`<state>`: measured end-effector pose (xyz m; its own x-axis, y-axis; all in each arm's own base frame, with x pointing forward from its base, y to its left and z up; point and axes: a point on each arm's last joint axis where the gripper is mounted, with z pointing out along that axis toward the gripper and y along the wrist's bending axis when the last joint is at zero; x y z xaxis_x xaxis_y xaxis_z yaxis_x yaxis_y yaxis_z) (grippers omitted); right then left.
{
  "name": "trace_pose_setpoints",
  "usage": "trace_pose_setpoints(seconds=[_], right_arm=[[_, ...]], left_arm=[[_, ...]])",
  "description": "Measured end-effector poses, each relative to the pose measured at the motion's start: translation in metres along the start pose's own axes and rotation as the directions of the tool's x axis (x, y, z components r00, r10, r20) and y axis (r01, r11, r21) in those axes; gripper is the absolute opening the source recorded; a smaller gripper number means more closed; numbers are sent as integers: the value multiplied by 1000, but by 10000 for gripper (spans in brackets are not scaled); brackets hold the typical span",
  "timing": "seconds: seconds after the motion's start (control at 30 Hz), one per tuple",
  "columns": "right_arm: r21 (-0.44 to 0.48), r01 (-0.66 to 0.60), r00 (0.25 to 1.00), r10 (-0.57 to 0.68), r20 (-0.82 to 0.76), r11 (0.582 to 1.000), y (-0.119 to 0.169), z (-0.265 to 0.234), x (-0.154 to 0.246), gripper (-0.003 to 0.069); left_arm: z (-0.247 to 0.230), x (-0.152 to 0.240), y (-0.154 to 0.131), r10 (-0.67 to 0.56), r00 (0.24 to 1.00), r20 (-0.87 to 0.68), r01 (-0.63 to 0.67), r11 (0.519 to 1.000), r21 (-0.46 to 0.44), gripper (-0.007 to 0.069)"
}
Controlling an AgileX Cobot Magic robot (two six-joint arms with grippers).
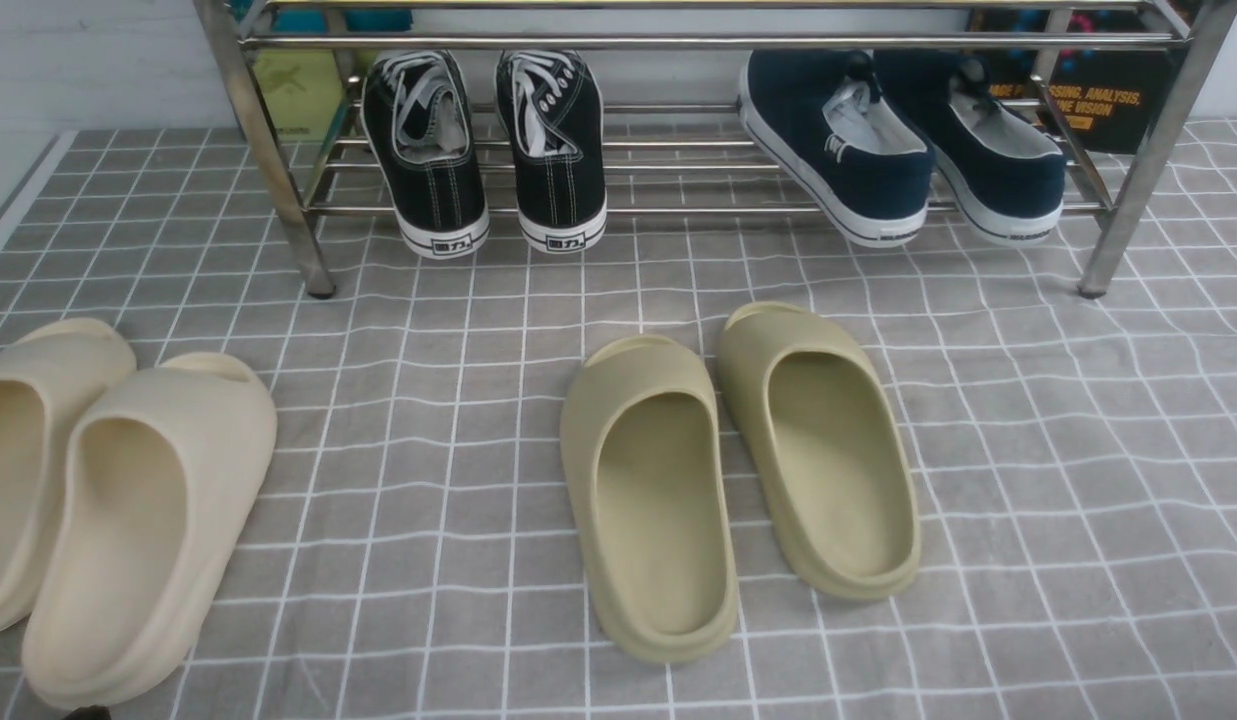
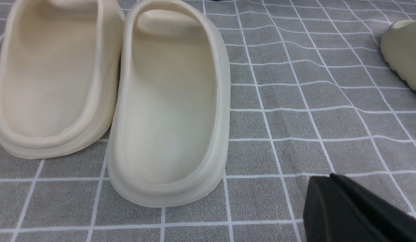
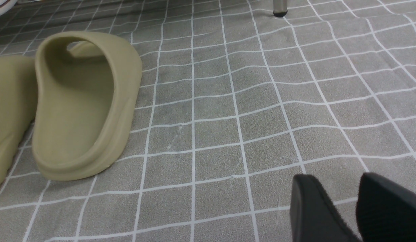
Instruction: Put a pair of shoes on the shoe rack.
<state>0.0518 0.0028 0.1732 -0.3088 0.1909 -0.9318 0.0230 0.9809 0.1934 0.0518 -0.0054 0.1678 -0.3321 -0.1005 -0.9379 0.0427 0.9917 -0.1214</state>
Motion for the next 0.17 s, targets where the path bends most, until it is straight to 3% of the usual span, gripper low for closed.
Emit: trace_pose_setpoints(seconds=[0.17], right_arm=[[0, 0, 1000, 0, 0, 1000, 0, 0, 0, 239]], left_arm=[[0, 0, 0, 0, 1000, 0, 0, 1000, 0, -13]])
